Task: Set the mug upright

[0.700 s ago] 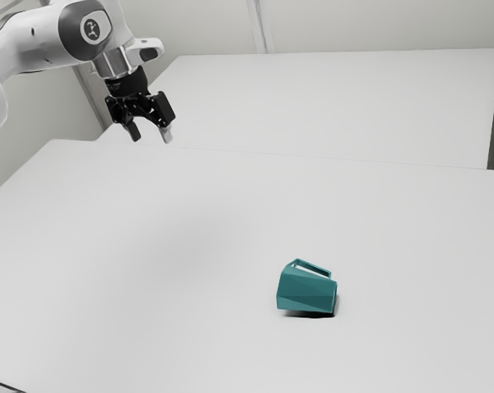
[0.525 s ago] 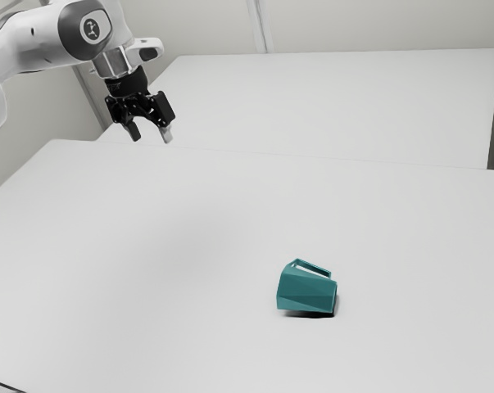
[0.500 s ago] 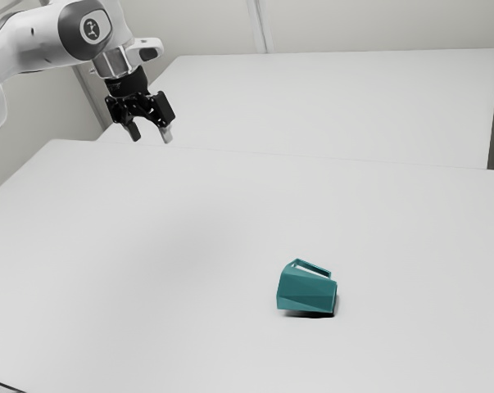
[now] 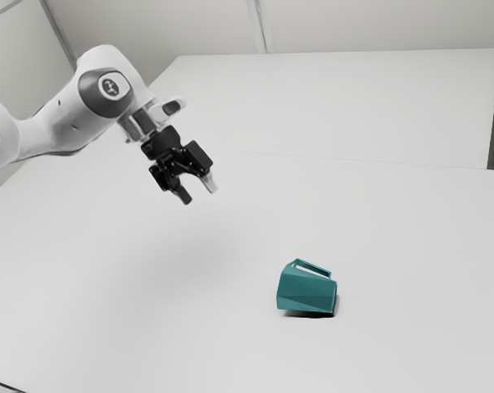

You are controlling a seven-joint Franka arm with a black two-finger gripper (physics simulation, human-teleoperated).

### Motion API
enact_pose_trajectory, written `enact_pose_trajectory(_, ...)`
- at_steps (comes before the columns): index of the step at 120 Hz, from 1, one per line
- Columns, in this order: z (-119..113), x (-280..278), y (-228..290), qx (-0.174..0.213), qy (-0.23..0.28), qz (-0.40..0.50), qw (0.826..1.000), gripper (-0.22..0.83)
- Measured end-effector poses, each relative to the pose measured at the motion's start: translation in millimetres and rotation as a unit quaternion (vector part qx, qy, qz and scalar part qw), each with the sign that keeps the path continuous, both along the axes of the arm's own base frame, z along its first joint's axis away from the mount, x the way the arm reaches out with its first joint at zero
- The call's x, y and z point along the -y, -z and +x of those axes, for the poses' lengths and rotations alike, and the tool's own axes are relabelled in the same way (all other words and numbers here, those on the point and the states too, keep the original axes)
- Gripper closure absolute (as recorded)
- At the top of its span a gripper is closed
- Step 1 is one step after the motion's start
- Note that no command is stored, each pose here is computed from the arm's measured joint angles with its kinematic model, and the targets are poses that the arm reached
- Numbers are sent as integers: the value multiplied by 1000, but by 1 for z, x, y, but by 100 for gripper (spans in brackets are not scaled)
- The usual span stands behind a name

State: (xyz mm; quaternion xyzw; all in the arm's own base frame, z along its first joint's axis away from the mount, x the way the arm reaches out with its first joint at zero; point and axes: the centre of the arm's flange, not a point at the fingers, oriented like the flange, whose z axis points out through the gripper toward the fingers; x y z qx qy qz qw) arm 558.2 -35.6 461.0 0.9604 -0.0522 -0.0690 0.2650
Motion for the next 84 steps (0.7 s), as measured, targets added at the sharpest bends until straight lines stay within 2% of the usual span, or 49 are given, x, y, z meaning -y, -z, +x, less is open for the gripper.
enact_pose_trajectory(16, -17, 46, 34, 11, 11, -33, 999, 0)
enact_pose_trajectory(32, -20, 70, 68, 31, -2, -63, 997, 0)
enact_pose_trajectory(62, -30, 89, 133, 23, -36, -111, 993, 0)
enact_pose_trajectory(84, -34, 111, 166, 23, -37, -138, 989, 0)
